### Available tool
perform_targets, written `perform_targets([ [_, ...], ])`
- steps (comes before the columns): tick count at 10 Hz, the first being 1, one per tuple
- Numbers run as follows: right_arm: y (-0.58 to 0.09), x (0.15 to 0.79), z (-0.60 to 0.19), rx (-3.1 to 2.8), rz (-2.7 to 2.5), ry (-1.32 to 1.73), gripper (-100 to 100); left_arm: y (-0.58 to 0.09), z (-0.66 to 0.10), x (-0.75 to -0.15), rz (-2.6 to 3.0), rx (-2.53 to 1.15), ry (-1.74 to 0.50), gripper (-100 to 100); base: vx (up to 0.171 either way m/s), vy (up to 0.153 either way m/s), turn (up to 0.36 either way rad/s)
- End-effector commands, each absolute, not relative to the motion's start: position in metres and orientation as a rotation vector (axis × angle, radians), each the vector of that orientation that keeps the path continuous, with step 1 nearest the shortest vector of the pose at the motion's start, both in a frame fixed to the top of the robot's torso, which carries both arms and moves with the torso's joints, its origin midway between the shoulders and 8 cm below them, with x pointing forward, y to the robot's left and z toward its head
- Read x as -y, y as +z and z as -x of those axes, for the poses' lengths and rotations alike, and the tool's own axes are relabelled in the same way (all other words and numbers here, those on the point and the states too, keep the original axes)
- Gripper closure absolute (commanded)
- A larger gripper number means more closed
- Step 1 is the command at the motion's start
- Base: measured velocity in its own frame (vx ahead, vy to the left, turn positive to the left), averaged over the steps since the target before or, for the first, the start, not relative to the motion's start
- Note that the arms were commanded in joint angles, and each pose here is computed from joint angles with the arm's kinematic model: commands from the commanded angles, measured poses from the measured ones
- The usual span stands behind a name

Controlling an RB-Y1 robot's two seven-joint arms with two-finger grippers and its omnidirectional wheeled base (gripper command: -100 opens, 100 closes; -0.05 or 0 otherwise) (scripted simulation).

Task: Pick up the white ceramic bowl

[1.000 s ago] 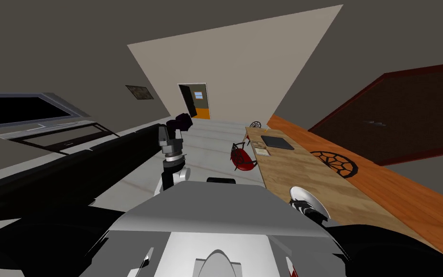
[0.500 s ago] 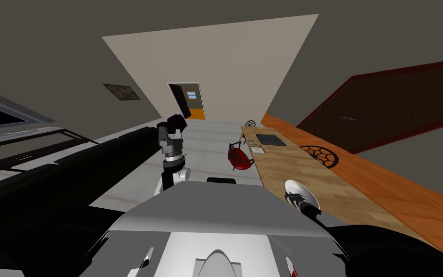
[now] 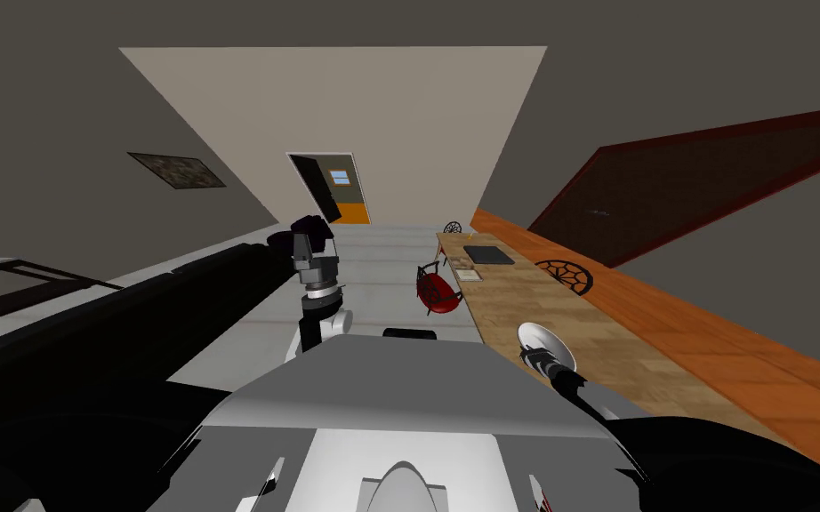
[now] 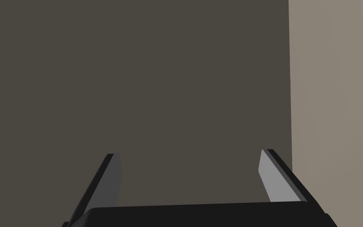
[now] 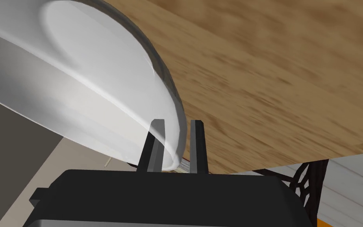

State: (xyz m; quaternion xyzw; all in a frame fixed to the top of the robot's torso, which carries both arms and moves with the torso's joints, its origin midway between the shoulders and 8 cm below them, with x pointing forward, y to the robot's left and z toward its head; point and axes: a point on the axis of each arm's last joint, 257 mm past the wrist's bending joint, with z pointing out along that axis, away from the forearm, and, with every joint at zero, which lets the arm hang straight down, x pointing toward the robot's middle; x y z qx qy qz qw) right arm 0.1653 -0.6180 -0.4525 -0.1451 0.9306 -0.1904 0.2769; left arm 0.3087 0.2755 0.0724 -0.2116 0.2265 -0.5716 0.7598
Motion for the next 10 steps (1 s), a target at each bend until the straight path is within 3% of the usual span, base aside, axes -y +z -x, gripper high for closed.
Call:
perform_targets([
  [1, -0.452, 0.616, -0.167, -2.495, 0.413, -0.51, 100, 0.072, -0.309, -0.275, 0.461, -0.493, -1.244, 0, 0.007, 0.015, 0.072],
  [4, -0.453, 0.616, -0.166, -2.491, 0.514, -0.54, 100, 0.072, -0.309, -0.275, 0.461, -0.493, -1.244, 0, -0.011, 0.0, 0.0],
  [7, -0.448, 0.597, -0.195, -2.442, 0.531, -0.461, 100, 0.072, -0.309, -0.276, 0.461, -0.493, -1.244, 0, 0.098, 0.007, -0.315],
  [10, -0.45, 0.598, -0.193, -2.442, 0.62, -0.49, 100, 0.072, -0.309, -0.275, 0.461, -0.493, -1.245, 0, 0.0, 0.001, 0.026],
])
